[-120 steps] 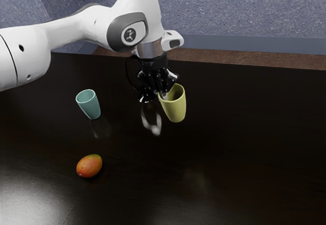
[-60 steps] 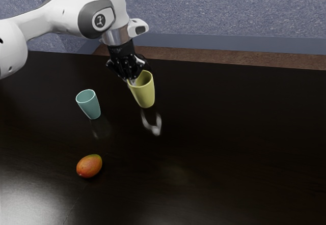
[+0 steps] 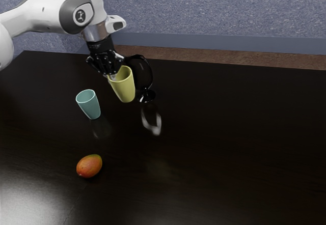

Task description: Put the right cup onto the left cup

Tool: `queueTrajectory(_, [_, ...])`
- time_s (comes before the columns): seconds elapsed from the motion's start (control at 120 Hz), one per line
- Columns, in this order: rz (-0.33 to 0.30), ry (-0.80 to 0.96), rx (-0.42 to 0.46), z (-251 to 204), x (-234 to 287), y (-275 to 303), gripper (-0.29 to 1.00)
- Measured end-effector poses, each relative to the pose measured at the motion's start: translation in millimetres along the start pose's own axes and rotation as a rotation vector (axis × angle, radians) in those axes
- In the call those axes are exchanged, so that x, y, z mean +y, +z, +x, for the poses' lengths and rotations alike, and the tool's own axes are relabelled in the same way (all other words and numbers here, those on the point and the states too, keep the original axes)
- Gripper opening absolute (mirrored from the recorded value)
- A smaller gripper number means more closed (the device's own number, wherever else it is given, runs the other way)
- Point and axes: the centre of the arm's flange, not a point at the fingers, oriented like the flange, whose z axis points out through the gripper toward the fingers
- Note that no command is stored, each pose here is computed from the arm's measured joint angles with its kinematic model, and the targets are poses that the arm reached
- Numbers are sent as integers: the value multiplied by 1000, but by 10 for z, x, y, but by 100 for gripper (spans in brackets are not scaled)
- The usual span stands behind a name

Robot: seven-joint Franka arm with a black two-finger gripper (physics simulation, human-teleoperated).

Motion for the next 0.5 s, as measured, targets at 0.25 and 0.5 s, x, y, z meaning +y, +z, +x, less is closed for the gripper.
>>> queueTrajectory(0.25, [-6, -67, 4, 100, -647, -32, -8])
queueTrajectory(0.5, [-7, -75, 5, 127, -977, -34, -8])
